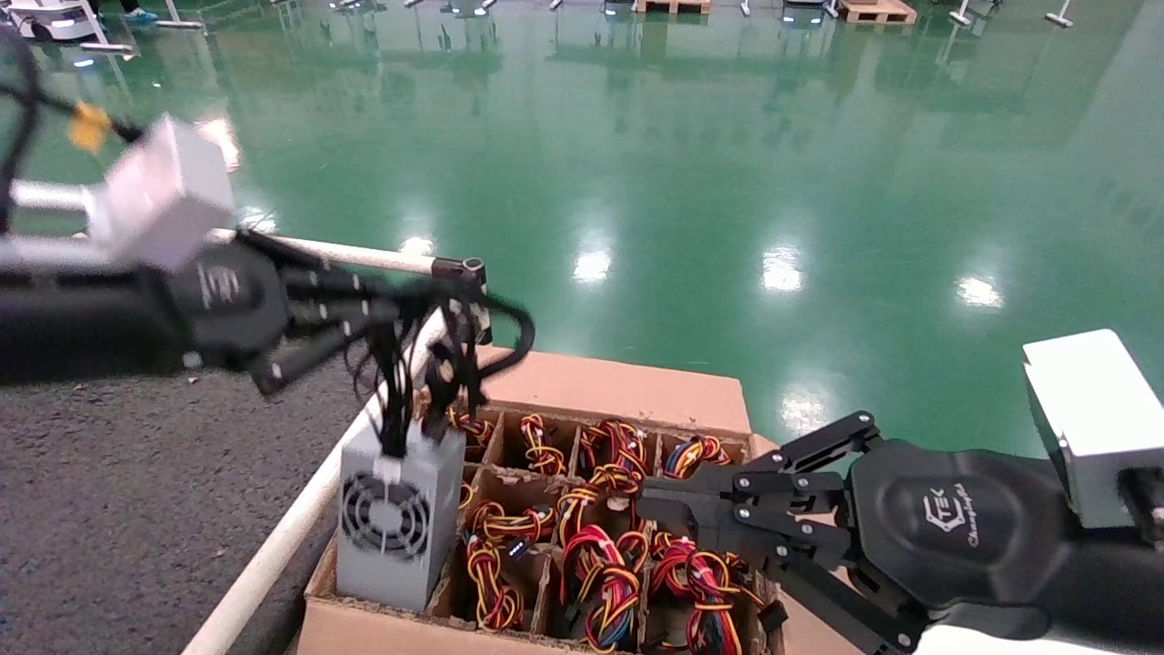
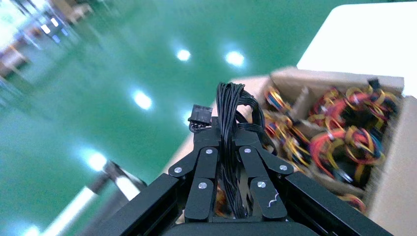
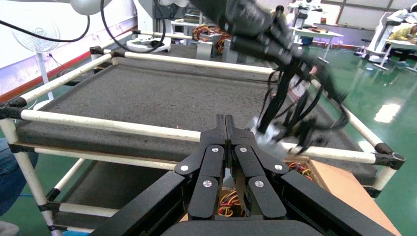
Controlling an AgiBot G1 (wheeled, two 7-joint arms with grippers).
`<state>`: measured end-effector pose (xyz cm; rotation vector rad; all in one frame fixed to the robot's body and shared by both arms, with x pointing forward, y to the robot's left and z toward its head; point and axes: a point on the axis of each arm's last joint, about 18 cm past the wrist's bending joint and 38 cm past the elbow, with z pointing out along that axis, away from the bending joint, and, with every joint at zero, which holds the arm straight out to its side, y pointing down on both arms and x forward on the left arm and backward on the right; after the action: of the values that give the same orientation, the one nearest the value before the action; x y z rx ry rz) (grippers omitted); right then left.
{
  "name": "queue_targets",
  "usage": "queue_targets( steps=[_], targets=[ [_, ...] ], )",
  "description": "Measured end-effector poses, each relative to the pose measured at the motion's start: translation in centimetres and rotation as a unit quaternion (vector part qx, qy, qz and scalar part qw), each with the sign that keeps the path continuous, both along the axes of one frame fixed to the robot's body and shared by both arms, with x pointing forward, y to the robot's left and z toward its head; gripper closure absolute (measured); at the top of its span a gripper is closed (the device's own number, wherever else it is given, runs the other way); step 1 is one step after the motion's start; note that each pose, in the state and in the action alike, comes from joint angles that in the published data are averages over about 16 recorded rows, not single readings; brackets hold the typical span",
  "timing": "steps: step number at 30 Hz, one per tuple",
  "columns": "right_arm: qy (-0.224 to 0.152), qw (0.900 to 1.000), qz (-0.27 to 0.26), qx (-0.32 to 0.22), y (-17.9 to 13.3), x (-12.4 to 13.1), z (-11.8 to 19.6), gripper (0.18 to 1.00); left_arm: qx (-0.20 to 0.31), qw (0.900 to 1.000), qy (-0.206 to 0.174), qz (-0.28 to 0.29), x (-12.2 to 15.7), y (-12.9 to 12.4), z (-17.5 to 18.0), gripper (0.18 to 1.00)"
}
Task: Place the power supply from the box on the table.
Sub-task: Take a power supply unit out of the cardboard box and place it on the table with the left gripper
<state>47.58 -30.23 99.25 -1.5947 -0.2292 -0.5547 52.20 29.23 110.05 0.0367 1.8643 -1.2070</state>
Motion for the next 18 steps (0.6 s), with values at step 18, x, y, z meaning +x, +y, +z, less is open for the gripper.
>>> queue_targets(
  steps=[18],
  targets=[
    [0.000,1.000,0.000,0.000,0.0,0.0,0.0,0.996,0.029,0.9848,-0.162,0.054,-1.7,1.7,8.3,0.984]
  ],
)
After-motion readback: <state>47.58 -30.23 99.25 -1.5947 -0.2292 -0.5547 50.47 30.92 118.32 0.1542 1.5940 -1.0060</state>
